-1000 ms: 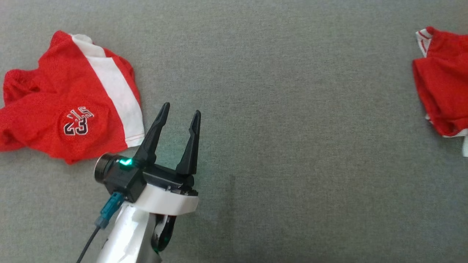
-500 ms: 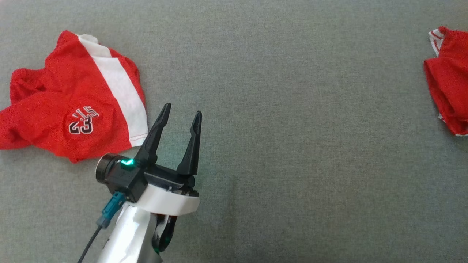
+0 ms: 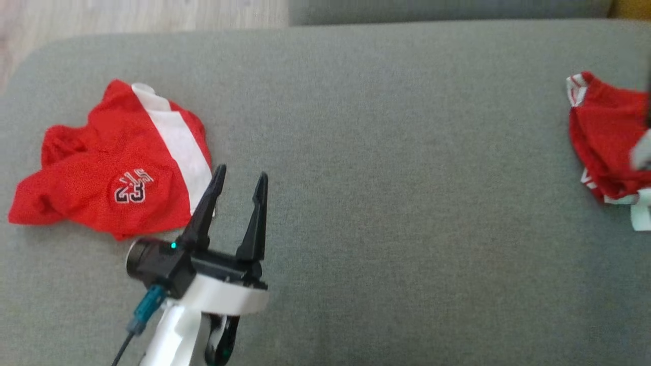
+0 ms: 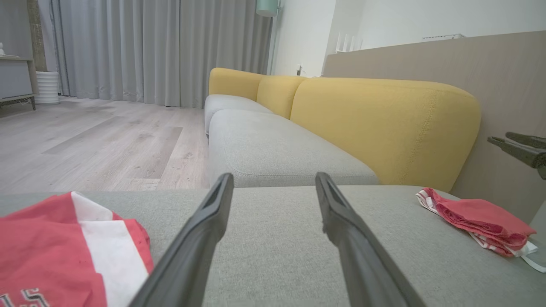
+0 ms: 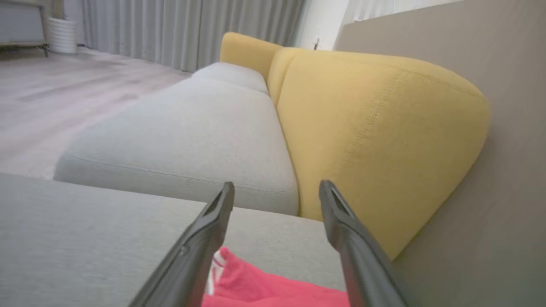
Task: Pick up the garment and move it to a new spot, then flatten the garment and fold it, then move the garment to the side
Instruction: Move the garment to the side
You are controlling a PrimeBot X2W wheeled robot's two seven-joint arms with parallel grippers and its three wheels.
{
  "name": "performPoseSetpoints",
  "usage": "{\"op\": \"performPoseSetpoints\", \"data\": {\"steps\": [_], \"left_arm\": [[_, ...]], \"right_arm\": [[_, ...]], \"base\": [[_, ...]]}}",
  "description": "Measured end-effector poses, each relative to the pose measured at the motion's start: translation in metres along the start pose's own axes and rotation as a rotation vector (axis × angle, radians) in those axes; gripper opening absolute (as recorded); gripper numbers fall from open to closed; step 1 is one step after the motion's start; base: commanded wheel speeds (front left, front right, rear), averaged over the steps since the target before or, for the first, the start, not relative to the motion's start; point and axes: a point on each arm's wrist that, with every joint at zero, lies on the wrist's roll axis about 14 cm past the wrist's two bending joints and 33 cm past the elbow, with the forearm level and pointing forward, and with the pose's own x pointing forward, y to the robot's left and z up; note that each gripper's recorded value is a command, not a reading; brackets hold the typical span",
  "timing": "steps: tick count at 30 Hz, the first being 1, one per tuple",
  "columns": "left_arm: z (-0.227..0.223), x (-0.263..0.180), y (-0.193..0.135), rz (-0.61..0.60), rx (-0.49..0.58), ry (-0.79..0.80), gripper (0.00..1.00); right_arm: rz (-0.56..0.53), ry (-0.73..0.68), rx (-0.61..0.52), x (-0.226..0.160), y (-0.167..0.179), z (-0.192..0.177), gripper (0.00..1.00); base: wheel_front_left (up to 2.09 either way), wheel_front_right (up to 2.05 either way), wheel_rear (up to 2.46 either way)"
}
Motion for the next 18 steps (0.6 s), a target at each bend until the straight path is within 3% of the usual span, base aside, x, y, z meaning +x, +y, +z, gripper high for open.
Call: {"op": "performPoseSetpoints", "data": {"steps": [10, 18], "left_arm": [[0.032, -0.031, -0.001, 0.033, 0.016, -0.087, 1.00], [0.030, -0.048, -0.003, 0.044, 0.033, -0.077, 1.00]], "right_arm": [[0.130, -0.245, 0.254, -0.067, 0.083, 0.059, 1.00], [0.210, -0.223, 0.322, -0.122, 0.131, 0.043, 1.00]], "base": [[0.00, 0.00, 0.00], [0.00, 0.00, 0.00]]}}
